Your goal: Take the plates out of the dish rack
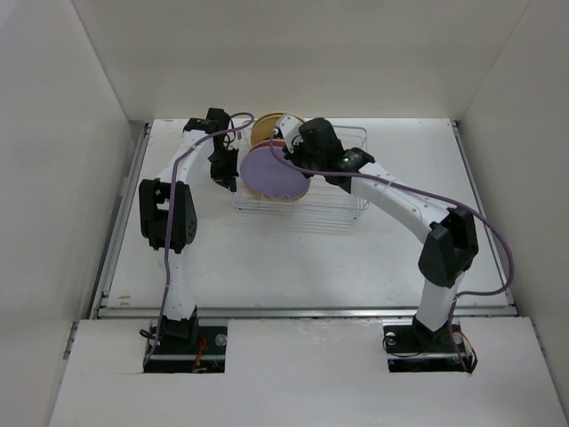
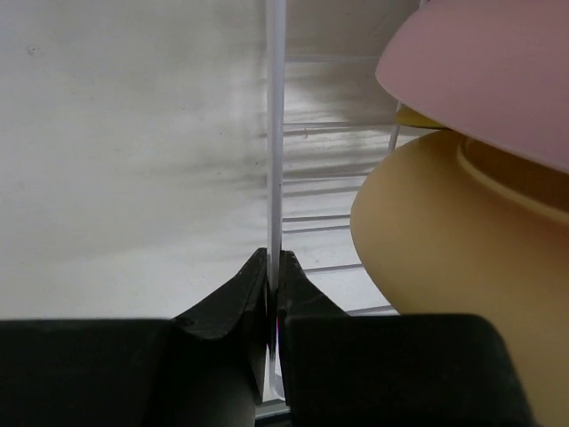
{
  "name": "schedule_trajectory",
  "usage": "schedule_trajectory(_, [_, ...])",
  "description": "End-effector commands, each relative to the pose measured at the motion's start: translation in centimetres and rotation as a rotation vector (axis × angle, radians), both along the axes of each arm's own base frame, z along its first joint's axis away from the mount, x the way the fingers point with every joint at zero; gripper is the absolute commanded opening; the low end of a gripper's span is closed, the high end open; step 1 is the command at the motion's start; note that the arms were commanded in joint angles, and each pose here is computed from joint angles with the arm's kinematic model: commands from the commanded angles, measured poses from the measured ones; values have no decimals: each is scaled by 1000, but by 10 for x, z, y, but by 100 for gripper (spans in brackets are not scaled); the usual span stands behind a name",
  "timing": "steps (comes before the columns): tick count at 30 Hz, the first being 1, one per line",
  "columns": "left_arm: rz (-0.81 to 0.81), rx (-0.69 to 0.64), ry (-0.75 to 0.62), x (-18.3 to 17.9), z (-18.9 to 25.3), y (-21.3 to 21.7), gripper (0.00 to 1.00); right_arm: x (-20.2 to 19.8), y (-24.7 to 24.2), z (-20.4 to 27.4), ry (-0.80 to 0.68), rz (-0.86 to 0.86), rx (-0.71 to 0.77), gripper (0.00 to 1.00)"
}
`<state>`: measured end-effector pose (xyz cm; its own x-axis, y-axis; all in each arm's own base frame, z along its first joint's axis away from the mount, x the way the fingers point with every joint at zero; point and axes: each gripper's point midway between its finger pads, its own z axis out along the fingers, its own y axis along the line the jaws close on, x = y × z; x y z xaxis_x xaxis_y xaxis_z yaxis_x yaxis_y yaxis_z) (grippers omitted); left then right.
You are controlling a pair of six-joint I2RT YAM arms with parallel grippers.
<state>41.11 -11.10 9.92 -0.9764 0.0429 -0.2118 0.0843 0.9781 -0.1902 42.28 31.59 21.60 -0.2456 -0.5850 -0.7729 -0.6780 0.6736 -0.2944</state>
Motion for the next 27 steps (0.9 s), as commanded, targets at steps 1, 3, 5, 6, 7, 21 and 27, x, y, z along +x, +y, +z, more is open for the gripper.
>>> schedule_trajectory(1, [81,10,12,-4,10,-3,0,-17,-5,121,-196,-68,262,0])
schedule_trajectory(3, [111,2,9,-4,12,-4,0,-24,-20,154,-265,-116,330,0])
schedule_trajectory(5, [139,-2,22,-8,11,-4,0,-31,-28,171,-281,-142,383,0])
schedule_trajectory(6, [163,-19,21,-7,12,-7,0,-37,-32,168,-259,-148,376,0])
schedule_trajectory(7, [171,-28,35,-9,10,-9,0,-46,-37,174,-248,-142,392,0])
schedule_trajectory(21, [294,-205,17,11,18,-32,0,-190,-27,-63,659,-80,378,0])
schedule_trajectory(27, [184,-94,-65,17,19,-13,0,-188,-31,-121,767,-189,271,1])
